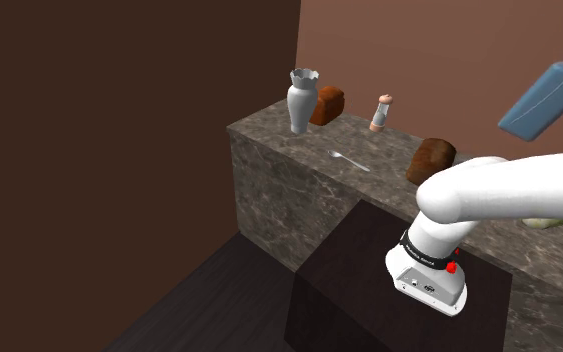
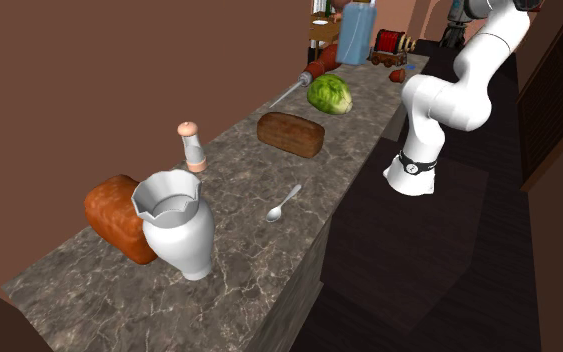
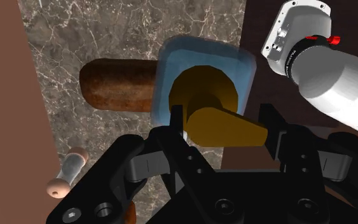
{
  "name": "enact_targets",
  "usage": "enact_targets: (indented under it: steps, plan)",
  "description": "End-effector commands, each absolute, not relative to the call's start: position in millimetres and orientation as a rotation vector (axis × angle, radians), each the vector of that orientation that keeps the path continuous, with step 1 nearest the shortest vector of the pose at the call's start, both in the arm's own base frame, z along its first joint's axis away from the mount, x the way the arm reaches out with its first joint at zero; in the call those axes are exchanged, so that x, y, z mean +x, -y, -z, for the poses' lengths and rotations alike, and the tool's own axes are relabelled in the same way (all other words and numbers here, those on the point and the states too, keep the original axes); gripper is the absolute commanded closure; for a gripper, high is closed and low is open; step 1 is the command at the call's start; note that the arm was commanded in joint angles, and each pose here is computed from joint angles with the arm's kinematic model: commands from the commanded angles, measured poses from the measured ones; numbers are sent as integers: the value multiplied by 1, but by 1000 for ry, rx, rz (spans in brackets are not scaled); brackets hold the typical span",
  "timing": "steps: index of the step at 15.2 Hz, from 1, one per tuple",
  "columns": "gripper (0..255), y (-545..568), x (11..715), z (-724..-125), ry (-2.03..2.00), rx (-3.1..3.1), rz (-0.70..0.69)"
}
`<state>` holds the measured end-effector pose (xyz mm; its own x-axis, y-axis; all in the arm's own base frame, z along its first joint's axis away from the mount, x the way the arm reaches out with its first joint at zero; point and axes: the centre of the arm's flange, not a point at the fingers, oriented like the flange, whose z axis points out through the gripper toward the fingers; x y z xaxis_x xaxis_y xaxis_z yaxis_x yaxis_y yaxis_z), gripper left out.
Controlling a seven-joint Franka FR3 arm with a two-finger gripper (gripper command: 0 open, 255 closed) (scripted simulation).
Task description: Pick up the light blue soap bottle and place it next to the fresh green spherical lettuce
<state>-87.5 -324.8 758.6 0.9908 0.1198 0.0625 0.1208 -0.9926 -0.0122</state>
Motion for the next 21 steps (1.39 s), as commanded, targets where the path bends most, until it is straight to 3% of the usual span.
enact_targets:
  steps: [1,21]
  plan:
    - [255,323,-115,-757,189,-3118,96]
    - [255,301,-378,-758,189,-3118,96]
